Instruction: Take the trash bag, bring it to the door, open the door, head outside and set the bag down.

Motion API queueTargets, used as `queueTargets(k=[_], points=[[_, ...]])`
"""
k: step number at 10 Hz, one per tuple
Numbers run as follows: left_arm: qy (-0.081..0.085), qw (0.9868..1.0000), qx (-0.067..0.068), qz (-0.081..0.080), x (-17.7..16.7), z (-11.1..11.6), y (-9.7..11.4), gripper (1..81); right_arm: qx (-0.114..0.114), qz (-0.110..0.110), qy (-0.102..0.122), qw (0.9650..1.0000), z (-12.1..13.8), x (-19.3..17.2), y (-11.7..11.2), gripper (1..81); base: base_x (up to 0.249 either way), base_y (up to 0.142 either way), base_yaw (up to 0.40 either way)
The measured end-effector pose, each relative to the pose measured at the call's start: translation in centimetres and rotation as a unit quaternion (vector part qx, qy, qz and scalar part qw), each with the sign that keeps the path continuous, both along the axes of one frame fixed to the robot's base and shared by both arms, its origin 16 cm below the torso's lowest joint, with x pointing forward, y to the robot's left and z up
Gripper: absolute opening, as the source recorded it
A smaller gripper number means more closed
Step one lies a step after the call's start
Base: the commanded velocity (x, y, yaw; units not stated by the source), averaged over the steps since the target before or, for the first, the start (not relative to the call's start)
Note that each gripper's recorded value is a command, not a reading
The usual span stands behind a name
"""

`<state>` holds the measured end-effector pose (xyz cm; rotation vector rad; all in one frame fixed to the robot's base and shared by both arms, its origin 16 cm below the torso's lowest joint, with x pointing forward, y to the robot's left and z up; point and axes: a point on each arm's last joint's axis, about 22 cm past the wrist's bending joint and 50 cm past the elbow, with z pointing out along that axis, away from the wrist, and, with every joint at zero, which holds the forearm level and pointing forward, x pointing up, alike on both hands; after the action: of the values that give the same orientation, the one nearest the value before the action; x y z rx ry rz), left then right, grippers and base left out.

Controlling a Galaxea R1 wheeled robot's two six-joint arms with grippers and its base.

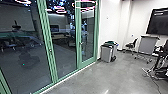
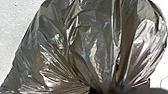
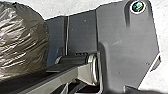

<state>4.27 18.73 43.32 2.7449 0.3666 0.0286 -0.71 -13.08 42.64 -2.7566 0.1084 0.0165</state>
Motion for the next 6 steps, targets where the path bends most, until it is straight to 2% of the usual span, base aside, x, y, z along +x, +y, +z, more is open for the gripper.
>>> queueTargets(k=[2,6], points=[[0.0,1.0,0.0,0.0,0.0,0.0,0.0,1.0,0.0,0.0,0.0,1.0,0.0,0.0,0.0,81.1,0.149,0.0,0.0],[0.0,1.0,0.003,0.0,0.04,-0.04,0.53,1.0,0.003,0.0,0.001,1.0,0.06,-0.12,0.44,81.1,0.151,-0.064,0.0]])
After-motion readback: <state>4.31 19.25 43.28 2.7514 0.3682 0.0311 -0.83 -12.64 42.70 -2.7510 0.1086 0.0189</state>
